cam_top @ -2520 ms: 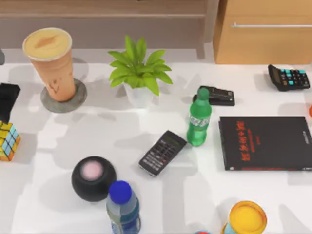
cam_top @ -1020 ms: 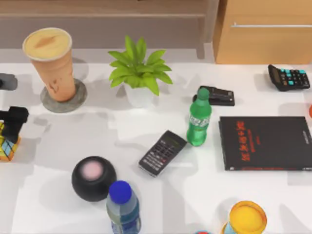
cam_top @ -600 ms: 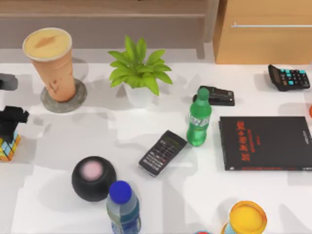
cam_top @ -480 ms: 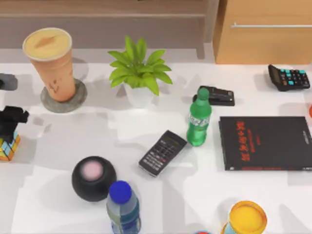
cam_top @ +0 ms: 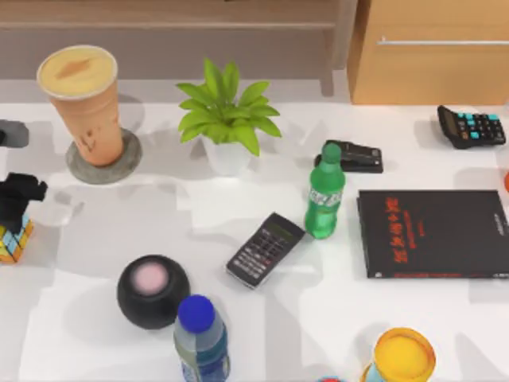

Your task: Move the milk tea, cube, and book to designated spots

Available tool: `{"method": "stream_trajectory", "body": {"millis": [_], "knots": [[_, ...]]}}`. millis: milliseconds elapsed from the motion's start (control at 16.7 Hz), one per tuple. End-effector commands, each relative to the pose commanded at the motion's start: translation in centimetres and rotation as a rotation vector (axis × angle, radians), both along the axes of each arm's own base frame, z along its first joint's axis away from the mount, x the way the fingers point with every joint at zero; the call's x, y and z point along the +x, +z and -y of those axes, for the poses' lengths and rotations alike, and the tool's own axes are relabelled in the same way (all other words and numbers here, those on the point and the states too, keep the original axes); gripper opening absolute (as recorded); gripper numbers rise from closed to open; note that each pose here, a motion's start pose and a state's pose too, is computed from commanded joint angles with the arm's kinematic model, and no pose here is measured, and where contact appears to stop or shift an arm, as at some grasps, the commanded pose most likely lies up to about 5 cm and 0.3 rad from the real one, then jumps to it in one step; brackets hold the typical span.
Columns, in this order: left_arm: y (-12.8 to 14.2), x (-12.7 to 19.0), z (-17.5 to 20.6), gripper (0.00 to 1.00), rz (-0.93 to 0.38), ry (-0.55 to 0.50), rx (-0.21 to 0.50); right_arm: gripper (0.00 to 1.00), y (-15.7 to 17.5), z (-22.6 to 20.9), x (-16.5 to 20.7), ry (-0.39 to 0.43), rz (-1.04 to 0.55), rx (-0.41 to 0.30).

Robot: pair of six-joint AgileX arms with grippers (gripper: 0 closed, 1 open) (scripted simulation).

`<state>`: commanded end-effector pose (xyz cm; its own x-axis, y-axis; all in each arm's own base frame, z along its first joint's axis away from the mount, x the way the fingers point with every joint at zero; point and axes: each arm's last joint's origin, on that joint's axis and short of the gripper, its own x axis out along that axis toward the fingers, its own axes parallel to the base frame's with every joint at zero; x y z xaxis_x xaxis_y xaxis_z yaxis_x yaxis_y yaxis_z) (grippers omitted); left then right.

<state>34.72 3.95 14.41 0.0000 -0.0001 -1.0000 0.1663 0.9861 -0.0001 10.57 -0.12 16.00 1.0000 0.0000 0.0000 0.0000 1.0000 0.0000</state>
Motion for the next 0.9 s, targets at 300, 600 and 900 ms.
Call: {"method": "stream_trajectory", "body": {"millis": [300, 600, 900], "knots": [[1.5, 0.0, 0.0, 0.00, 0.001, -0.001, 0.000, 1.00, 0.0, 0.0, 0.0, 0.000, 0.000, 0.000], [3.1, 0.0, 0.0, 0.00, 0.002, -0.001, 0.000, 1.00, 0.0, 0.0, 0.0, 0.000, 0.000, 0.000], [3.7, 0.2, -0.1, 0.00, 0.056, 0.007, 0.005, 1.00, 0.0, 0.0, 0.0, 0.000, 0.000, 0.000]]}}
